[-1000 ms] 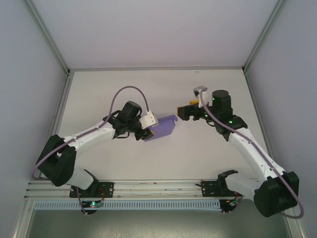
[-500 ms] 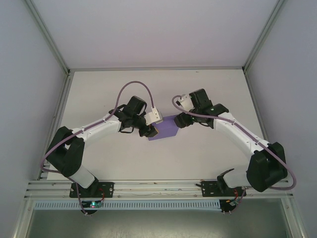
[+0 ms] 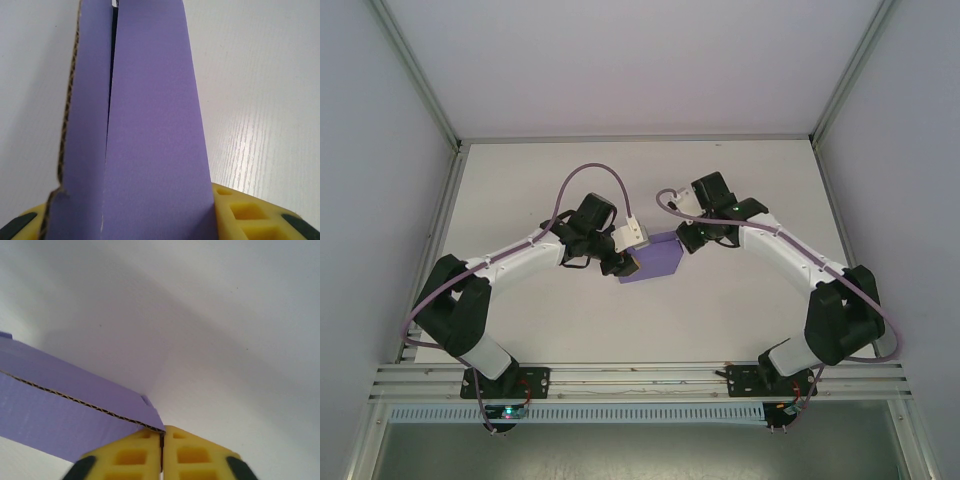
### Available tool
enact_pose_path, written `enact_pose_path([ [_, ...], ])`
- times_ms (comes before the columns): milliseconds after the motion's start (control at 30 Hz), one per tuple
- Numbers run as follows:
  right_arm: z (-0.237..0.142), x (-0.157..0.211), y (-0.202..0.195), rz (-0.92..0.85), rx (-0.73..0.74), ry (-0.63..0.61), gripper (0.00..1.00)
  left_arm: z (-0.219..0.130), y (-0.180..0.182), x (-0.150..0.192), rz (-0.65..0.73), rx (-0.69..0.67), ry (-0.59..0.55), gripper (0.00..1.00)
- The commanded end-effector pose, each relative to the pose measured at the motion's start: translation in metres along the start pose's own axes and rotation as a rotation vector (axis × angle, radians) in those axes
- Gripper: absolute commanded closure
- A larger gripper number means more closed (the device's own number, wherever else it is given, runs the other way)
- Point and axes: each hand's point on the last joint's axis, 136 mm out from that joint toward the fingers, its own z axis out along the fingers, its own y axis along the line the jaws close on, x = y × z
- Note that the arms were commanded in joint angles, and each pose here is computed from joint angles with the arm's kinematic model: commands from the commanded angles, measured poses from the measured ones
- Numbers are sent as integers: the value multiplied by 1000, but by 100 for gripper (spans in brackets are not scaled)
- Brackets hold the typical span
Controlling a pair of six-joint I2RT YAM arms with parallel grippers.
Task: Assemble paper box
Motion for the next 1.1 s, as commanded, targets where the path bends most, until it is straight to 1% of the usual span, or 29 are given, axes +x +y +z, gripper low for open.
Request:
enact_pose_path([
  [0,5,3,13,80,-60,24,100,9,9,57,-108,-58,213,56],
  [100,8,11,23,157,-55,24,100,11,19,68,-128,-106,268,57],
  [200,0,9,28,207,-30,-9,100,12,20,75,-134,-113,306,57],
  [333,-9,2,28,305,-26,-54,100,14,22,77,-139,-118,315,57],
  [400,-6,4,29,332,-35,-46,100,14,23,76,-140,-118,310,57],
  [533,1,11,26,327,-13,-40,100,14,21,73,-136,-108,300,57],
  [633,7,22,25,232,-3,-37,100,14,22,74,-131,-113,301,57],
  [700,12,33,18,203,29,-20,100,14,22,74,-132,-115,305,57],
  [800,23,48,20,181,10,3,100,14,23,74,-133,-120,305,56],
  [867,31,56,22,171,2,-5,100,14,23,72,-132,-119,300,56],
  [1067,32,53,18,195,25,-19,100,11,24,65,-136,-122,278,54],
])
